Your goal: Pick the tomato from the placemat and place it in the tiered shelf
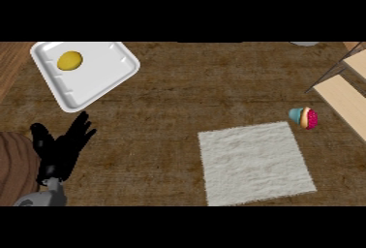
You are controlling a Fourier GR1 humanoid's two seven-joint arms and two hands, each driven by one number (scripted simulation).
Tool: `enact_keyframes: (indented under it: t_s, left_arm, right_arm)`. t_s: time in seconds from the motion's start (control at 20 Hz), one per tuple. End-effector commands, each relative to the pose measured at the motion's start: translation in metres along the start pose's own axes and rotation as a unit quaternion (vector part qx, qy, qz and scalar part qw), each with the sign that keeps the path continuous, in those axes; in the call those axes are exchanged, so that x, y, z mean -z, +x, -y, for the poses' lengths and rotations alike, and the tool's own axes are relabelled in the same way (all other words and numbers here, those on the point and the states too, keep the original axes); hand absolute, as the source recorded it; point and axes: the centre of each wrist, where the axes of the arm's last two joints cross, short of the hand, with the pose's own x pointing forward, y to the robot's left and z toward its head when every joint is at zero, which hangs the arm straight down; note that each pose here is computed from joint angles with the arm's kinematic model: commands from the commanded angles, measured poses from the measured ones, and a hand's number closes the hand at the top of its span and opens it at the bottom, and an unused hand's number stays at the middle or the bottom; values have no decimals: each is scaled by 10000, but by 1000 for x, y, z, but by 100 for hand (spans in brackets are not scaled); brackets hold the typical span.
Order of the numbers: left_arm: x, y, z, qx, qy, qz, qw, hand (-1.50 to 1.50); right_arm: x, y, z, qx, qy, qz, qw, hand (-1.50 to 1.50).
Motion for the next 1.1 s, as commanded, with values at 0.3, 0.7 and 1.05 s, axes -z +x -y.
enact_keyframes:
  t_s: [0.3, 0.7, 1.05]
  left_arm:
    - [6, -15, 12, -36, 5, -397, 9992, 0]
    - [-2, -19, -1, -47, -26, -333, 9994, 0]
    - [1, -1, -14, -35, 162, -412, 9990, 0]
  right_arm:
    - [-1, 8, 30, 2019, -304, -230, 9787, -150]
    - [9, -12, 79, 2061, -1658, -504, 9631, -150]
    - [6, -48, 138, 2527, -2535, -925, 9291, -150]
